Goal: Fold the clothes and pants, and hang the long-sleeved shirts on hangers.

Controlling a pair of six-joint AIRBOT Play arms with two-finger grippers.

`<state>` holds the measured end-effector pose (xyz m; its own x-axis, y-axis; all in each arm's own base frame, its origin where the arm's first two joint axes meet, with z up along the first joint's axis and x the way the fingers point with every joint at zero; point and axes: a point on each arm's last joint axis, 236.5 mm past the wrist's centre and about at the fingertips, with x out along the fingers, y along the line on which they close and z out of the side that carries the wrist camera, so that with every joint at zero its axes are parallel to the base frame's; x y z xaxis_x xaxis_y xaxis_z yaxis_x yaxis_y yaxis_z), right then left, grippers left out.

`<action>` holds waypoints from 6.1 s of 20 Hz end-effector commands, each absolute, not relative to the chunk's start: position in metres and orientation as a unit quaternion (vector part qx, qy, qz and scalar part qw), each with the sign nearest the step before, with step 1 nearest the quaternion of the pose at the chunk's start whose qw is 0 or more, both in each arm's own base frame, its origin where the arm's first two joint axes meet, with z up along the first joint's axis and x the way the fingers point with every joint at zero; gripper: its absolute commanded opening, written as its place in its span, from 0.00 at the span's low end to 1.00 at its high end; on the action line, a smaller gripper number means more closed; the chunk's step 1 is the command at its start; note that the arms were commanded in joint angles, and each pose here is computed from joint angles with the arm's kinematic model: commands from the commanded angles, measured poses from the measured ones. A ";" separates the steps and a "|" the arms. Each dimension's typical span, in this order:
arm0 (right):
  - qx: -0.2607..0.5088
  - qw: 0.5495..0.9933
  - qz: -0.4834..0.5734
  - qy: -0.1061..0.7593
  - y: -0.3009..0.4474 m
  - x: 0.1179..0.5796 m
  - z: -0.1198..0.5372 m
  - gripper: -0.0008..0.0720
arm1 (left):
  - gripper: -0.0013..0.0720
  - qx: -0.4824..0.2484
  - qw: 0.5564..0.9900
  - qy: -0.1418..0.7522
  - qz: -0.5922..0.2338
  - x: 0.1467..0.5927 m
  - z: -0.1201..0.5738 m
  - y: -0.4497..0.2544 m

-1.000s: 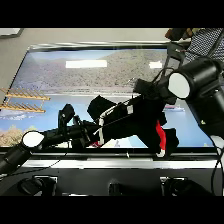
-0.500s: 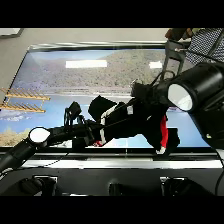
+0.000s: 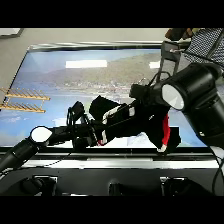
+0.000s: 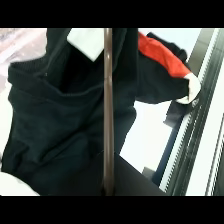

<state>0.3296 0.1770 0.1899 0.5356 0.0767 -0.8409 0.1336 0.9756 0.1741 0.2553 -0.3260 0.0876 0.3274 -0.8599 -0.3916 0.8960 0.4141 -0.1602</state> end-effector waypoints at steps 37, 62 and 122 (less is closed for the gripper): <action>-0.393 0.699 0.475 0.363 0.112 0.382 0.136 0.85 | 0.05 0.031 0.823 0.201 -0.531 0.262 0.095 -0.327; -0.393 0.667 0.530 0.347 0.125 0.355 0.142 0.07 | 0.32 0.026 0.824 0.204 -0.528 0.263 0.095 -0.326; -0.254 0.740 0.408 0.471 0.107 0.338 0.140 0.07 | 0.95 -0.288 0.760 0.512 -0.278 0.290 0.026 -0.331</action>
<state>0.3349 0.1063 0.1419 0.2160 0.3636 -0.9062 -0.8455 0.5338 0.0127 0.2643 -0.3319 -0.0011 0.2577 -0.7044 -0.6614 0.1602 0.7062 -0.6896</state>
